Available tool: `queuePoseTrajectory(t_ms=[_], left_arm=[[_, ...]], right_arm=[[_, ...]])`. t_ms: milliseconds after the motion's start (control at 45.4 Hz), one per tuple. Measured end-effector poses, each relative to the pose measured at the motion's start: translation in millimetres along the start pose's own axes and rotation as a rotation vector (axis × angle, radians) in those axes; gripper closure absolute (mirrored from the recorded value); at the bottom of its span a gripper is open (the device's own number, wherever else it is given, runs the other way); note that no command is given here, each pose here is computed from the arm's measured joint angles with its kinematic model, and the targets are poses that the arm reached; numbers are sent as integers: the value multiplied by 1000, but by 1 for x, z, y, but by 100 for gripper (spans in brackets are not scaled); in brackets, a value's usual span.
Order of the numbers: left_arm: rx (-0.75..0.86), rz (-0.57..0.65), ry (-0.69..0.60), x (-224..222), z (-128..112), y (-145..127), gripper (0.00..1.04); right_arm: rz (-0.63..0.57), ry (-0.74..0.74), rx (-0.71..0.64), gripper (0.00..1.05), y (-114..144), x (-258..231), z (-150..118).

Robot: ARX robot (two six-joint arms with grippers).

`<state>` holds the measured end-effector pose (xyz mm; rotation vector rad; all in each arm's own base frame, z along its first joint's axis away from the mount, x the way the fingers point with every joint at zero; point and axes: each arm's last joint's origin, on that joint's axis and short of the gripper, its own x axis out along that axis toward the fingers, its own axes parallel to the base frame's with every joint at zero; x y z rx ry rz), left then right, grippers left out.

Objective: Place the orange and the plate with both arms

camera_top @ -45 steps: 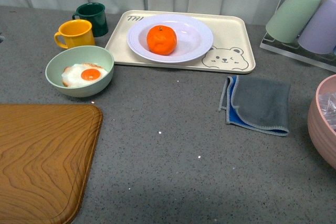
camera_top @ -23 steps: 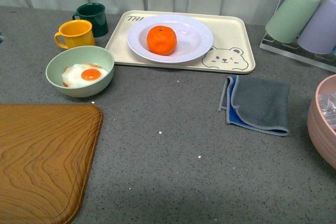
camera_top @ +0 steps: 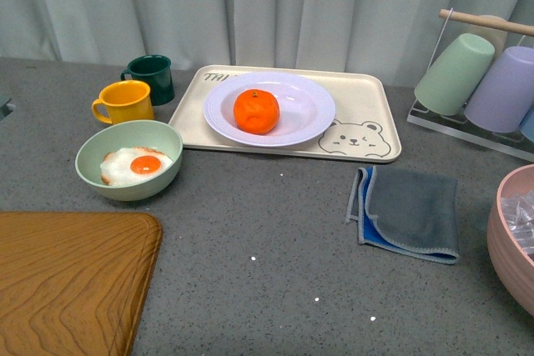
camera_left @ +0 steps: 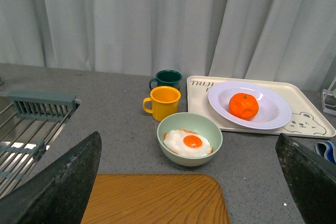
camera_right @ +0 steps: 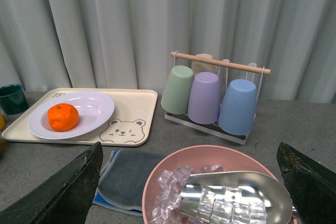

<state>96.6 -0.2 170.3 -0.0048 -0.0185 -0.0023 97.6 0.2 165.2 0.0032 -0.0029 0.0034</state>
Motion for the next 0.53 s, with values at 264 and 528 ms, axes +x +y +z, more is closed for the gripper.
queuePoseTrajectory(t_ms=[264,528], left_arm=[[0,0,0,0,0,0,7],[0,0,0,0,0,0,7]], right_arm=[[0,0,0,9,0,0,0],[0,0,0,9,0,0,0]])
